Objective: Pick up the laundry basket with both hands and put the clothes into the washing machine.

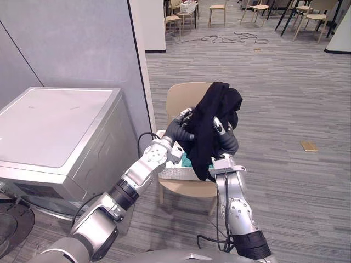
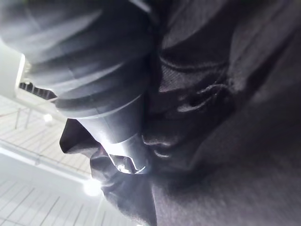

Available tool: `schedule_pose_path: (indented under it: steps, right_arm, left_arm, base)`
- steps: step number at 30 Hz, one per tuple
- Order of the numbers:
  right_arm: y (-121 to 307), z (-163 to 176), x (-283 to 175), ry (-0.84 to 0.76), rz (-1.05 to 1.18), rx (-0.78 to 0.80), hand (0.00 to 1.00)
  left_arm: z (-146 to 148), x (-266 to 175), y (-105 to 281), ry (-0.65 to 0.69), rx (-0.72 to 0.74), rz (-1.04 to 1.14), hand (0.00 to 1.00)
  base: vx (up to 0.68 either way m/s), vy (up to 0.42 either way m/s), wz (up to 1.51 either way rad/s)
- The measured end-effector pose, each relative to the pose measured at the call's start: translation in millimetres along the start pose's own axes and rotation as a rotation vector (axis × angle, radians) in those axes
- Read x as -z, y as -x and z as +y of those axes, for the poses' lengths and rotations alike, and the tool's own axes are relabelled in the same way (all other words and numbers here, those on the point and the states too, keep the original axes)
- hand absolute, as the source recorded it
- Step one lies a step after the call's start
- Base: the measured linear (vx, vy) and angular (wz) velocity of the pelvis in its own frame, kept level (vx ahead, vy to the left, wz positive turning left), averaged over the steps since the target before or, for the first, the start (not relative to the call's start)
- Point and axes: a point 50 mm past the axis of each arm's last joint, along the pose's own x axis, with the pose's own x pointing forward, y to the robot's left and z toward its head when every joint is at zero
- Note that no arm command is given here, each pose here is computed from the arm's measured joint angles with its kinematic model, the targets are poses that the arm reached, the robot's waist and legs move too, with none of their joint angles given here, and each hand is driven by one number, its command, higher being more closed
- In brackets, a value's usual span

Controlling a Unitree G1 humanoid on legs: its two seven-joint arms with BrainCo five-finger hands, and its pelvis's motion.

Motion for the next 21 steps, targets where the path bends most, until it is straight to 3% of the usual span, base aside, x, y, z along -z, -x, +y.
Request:
schedule_pose_path:
  steps: [21]
  right_arm:
    - [8,-5,-12,-0.005,-0.053,0.018,1.0]
  left_arm:
    - [-15,-5,-6,0.06,0.079,0.011,1.0]
  base:
    - [-0.01,0.002,-0.02]
